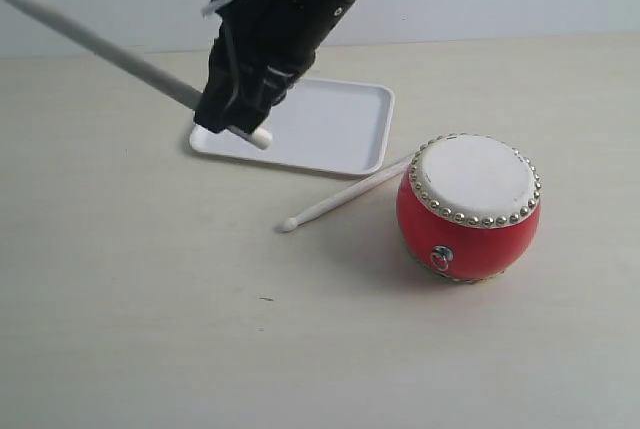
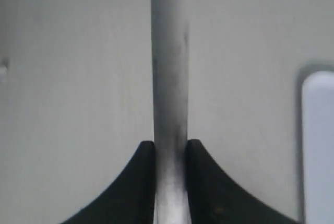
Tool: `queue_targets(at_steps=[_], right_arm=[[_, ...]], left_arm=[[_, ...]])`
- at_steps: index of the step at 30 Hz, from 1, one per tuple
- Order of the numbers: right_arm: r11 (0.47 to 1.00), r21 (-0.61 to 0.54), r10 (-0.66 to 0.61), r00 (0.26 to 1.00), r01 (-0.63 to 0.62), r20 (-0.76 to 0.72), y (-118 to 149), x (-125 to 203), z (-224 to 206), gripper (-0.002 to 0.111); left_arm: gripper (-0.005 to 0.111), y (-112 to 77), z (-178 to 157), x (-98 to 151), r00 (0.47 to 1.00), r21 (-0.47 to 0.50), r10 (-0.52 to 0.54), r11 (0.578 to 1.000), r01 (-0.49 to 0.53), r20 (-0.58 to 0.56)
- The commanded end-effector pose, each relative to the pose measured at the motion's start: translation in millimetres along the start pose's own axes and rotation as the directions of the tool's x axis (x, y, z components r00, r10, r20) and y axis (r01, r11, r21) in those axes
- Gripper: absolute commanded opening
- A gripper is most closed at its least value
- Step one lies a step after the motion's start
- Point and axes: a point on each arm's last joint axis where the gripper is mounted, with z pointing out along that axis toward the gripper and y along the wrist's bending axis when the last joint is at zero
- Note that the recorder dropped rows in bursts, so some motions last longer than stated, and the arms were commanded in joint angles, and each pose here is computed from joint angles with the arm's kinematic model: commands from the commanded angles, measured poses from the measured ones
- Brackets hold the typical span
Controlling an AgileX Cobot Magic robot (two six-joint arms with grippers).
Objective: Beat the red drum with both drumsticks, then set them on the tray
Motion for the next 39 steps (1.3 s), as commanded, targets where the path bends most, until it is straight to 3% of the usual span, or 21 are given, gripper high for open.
queue_targets(at_steps=[1, 7, 11, 17, 20, 22, 24, 26, 27, 32, 34, 37, 39], right_arm=[[0.994, -0.080, 0.087, 0.985, -0.076, 0.146, -13.1, 10.2, -9.1, 0.000], [0.988, -0.139, 0.085, 0.982, -0.062, 0.171, -21.2, 47.2, 0.9, 0.000], [0.989, -0.132, 0.092, 0.960, -0.059, 0.263, -24.5, 45.6, 0.3, 0.000], [0.988, -0.144, 0.100, 0.955, -0.062, 0.278, -23.7, 44.1, -0.3, 0.000], [0.988, -0.144, 0.100, 0.955, -0.062, 0.278, -23.7, 44.1, -0.3, 0.000], [0.988, -0.144, 0.100, 0.955, -0.062, 0.278, -23.7, 44.1, -0.3, 0.000], [0.988, -0.142, 0.094, 0.956, -0.056, 0.278, -23.7, 44.1, -0.3, 0.000], [0.988, -0.142, 0.094, 0.956, -0.056, 0.278, -23.7, 44.1, -0.3, 0.000], [0.988, -0.142, 0.095, 0.955, -0.057, 0.280, -23.7, 44.0, -0.3, 0.000], [0.987, -0.147, 0.098, 0.955, -0.058, 0.279, -23.6, 43.9, 1.4, 0.000], [0.987, -0.147, 0.098, 0.955, -0.058, 0.279, -23.6, 43.9, 1.4, 0.000], [0.988, -0.145, 0.098, 0.955, -0.059, 0.280, -23.7, 43.9, 1.3, 0.000], [0.988, -0.144, 0.100, 0.954, -0.061, 0.282, -23.9, 43.7, 1.3, 0.000]], left_arm=[[0.000, -0.3, -0.1, 0.4, 1.000, 0.005, 0.000, 1.000, 0.000, 0.005], [0.000, -0.3, -0.1, 0.4, 1.000, 0.005, 0.000, 1.000, 0.000, 0.005], [0.000, -0.3, -0.1, 0.4, 1.000, 0.005, 0.000, 1.000, 0.000, 0.005], [0.000, -0.1, -0.1, 0.4, 1.000, 0.003, 0.006, 1.000, -0.006, 0.006], [0.000, 1.5, -0.4, -6.7, 0.978, -0.031, 0.196, 0.981, -0.194, 0.079], [0.000, -2.1, -1.7, -16.0, 0.952, -0.022, 0.245, 0.969, -0.245, 0.186], [0.000, -7.7, -4.3, -25.4, 0.943, 0.038, 0.148, 0.985, -0.166, 0.299], [0.000, -12.1, -8.2, -34.7, 0.920, 0.149, -0.065, 0.989, 0.007, 0.386], [0.000, -13.3, -9.8, -37.9, 0.904, 0.181, -0.110, 0.983, 0.038, 0.413], [0.000, -20.5, -22.8, -55.6, 0.765, 0.411, -0.381, 0.896, 0.168, 0.518], [0.000, -22.2, -30.6, -63.4, 0.690, 0.488, -0.451, 0.858, 0.160, 0.567], [0.000, -19.1, -50.7, -85.8, 0.503, 0.591, -0.571, 0.795, 0.139, 0.649], [0.000, -16.1, -59.3, -111.7, 0.461, 0.573, -0.566, 0.807, 0.141, 0.684]])
